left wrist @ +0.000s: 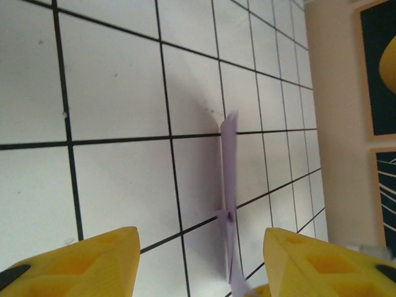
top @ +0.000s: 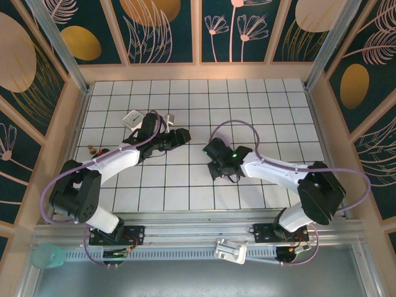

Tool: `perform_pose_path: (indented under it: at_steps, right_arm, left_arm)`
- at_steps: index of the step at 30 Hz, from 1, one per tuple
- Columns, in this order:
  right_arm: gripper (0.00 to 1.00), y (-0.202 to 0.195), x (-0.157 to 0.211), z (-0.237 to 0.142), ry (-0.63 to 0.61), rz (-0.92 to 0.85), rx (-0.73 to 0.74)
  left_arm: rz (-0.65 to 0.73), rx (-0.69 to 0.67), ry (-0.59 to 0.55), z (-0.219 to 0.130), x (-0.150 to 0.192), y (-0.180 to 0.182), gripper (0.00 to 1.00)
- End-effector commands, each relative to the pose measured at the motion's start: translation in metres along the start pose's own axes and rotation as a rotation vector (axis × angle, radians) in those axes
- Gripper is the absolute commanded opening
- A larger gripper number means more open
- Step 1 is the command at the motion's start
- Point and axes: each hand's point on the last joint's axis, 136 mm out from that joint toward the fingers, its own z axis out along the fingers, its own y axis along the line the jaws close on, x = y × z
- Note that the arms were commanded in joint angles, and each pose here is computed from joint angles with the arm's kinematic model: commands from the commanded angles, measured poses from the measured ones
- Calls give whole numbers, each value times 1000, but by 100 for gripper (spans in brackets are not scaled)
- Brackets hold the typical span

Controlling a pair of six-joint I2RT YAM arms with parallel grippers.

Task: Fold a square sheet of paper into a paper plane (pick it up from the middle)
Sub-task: Turn over the paper at the center of the table.

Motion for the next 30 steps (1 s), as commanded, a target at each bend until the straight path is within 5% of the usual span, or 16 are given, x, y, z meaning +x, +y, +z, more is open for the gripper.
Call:
perform_pose_path:
  at_steps: [1,10,17,30]
  right_arm:
    - [0,36,6,7,7,-22,-109]
    - [6,70,16,17,1,-28,-244]
    - [10,75,19,23,-25,-3,-294]
    - [15,71,13,31,-57,23,-301]
  left_arm:
    - [0,-40,35,1,6,8,55]
    - [-40,17,103,13,19,7,51]
    - [-53,65,202,38,37,2,39]
    - [4,-26,370,89,66,33,22]
